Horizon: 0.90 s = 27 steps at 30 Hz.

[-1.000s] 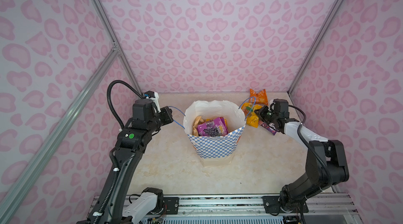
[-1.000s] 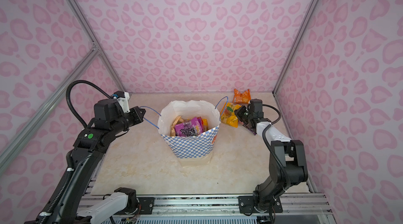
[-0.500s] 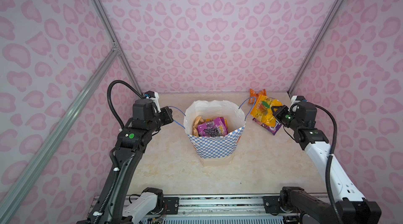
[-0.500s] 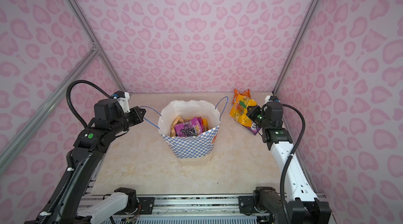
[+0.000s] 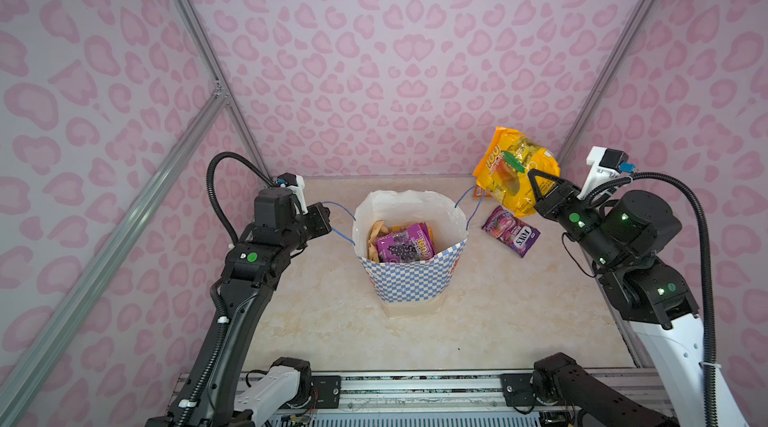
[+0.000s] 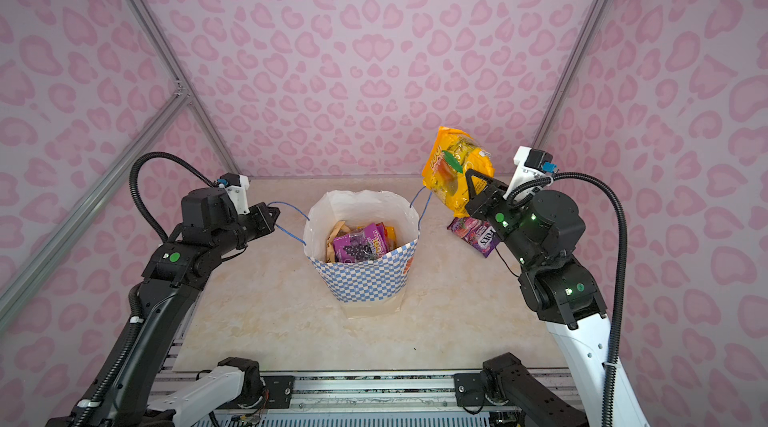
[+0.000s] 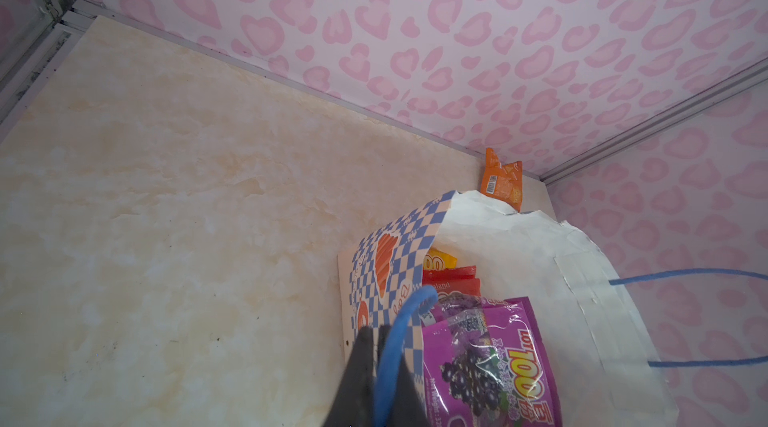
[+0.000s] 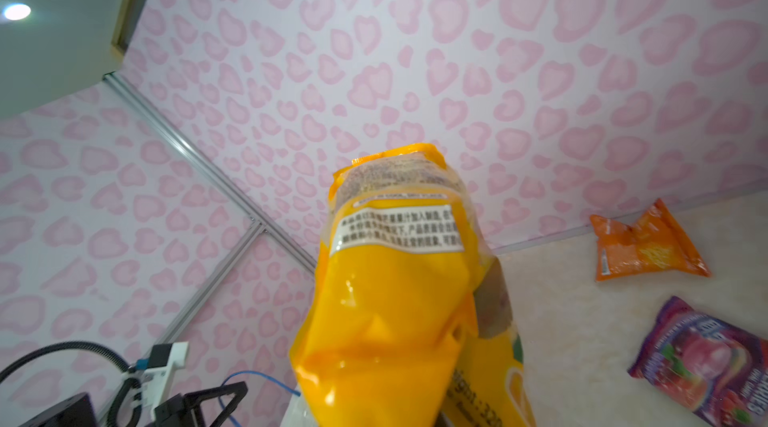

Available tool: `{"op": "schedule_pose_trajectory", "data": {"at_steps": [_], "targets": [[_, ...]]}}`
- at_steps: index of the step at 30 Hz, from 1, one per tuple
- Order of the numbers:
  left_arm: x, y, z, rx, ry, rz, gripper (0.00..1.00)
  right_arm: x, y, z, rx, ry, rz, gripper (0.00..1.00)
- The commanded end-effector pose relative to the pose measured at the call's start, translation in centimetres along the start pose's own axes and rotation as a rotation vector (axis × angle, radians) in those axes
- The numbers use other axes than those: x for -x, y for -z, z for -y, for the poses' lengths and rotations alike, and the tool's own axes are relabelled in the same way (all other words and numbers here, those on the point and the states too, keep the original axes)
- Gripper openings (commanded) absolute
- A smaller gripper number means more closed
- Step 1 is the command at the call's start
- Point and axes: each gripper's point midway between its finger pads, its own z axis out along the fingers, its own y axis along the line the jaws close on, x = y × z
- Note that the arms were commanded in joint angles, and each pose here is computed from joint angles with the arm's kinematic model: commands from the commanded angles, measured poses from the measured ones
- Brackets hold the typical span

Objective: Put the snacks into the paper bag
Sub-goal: 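Lift the yellow pack and carry it over the bag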

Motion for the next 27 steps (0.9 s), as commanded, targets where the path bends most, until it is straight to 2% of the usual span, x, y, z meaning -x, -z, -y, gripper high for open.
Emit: {"op": "schedule_pose_trajectory", "data": {"at_steps": [1, 6, 10, 16, 27], "targets": [[0.5, -0.3, 0.5, -0.028, -0.005, 0.017, 0.10, 0.7, -0.8, -4.3, 0.083, 0.120, 0.033, 0.06], [0.3, -0.8, 0.6, -0.037, -0.006, -0.003, 0.09, -3.1, -3.1, -11.0, 0.225, 0.230, -0.042, 0.06], [0.1, -1.2, 0.4, -0.026, -0.004, -0.012, 0.09, -7.4, -5.5, -13.1, 0.272, 0.267, -0.156, 0.05], [0.1, -1.3, 0.3, -0.022, -0.006, -0.011, 0.10, -13.9, -8.9, -10.8, 0.202, 0.305, -0.321, 0.04], [0.1, -1.1, 0.6, -0.035, -0.004, -0.013, 0.10, -18.1, -10.8, -5.5, 0.055, 0.373, -0.393, 0.03]]}}
